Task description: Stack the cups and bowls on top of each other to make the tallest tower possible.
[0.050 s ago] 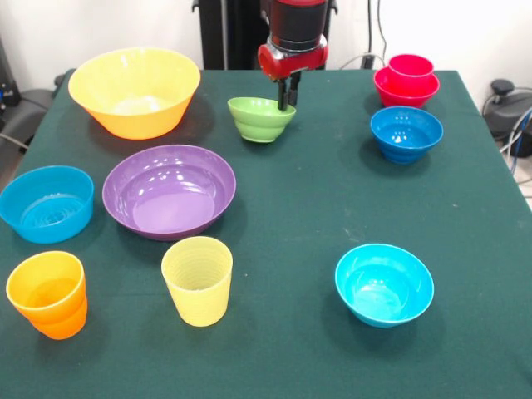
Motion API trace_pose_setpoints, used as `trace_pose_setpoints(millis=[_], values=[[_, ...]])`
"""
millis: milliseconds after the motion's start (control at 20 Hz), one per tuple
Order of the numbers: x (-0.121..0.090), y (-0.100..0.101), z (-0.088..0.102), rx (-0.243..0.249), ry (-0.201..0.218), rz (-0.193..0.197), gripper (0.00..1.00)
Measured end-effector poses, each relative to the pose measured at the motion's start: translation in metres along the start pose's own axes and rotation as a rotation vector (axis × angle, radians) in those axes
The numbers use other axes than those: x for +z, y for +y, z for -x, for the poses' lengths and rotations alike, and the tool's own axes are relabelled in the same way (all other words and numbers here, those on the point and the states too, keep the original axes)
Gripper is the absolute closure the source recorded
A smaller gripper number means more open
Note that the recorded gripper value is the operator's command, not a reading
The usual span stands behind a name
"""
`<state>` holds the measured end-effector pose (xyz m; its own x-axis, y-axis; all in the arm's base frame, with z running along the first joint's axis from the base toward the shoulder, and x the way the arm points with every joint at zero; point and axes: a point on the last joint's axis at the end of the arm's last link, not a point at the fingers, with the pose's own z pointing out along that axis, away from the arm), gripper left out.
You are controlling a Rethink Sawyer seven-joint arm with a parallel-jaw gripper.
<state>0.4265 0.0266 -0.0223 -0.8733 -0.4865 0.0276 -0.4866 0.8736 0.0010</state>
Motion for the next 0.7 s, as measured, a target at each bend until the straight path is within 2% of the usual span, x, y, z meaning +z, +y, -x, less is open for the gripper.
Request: trace_pose_setpoints(millis=[450, 700], values=[[-0.004, -0.005, 0.004, 0.009, -0.015, -0.003, 1.00], [-0.018, -0.019, 0.021, 0.076, -0.050, 0.006, 1.00]])
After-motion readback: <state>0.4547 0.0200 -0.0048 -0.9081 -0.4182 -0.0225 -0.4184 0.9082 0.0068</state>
